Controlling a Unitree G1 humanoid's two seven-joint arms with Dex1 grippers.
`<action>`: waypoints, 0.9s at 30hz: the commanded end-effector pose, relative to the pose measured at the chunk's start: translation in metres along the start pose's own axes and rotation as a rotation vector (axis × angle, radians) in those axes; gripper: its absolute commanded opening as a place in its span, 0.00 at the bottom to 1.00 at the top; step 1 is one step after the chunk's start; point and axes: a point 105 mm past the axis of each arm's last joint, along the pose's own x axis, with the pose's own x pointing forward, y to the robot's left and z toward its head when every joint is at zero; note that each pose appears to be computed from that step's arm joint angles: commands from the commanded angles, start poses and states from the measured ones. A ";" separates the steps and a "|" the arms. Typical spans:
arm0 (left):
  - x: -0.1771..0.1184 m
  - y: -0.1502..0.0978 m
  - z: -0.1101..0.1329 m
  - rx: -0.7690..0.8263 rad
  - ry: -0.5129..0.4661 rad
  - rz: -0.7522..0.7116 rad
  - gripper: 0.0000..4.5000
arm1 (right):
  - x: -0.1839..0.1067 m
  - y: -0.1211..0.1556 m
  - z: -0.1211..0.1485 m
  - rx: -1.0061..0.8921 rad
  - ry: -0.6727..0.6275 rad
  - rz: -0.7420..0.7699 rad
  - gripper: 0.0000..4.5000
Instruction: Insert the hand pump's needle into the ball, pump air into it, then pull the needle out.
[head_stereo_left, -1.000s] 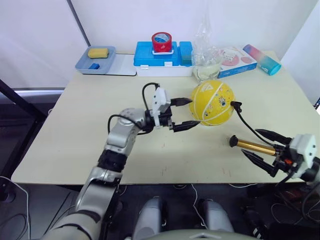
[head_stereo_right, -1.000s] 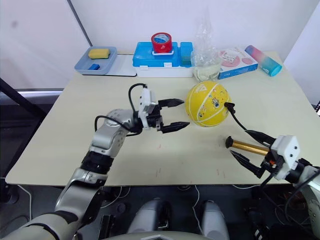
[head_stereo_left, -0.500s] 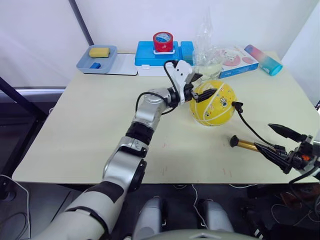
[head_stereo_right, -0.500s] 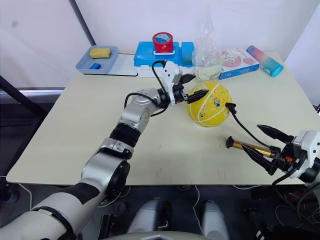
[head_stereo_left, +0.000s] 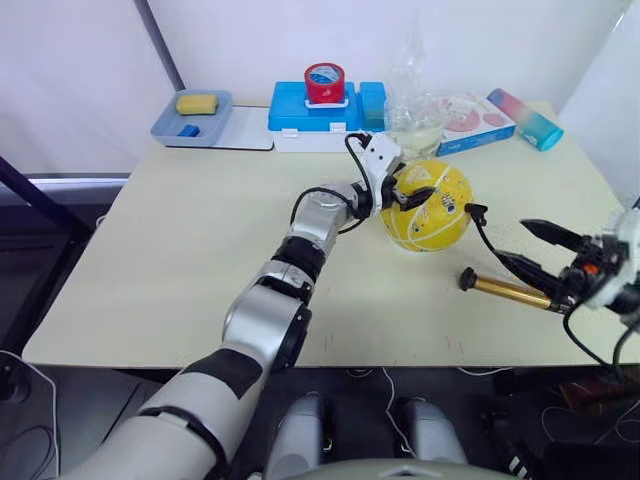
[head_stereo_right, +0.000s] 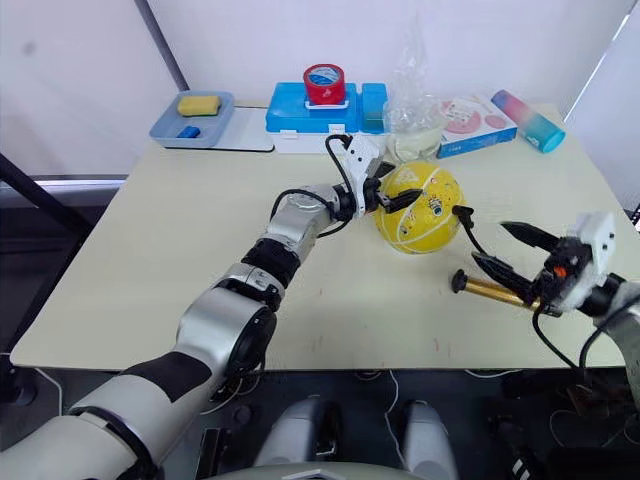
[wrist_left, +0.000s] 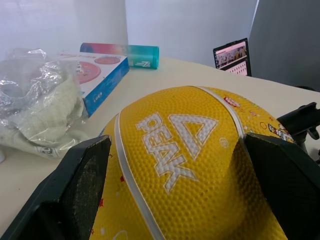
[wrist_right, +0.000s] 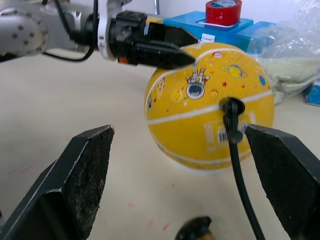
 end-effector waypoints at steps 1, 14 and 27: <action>0.004 -0.003 0.003 0.025 -0.009 -0.005 1.00 | 0.010 -0.010 0.005 0.006 0.044 -0.005 0.97; 0.007 -0.007 0.004 0.030 -0.028 -0.015 1.00 | 0.052 -0.047 0.007 -0.023 0.272 0.009 0.97; 0.009 -0.009 0.005 0.029 -0.039 -0.011 1.00 | 0.067 -0.056 0.007 -0.008 0.273 0.027 0.22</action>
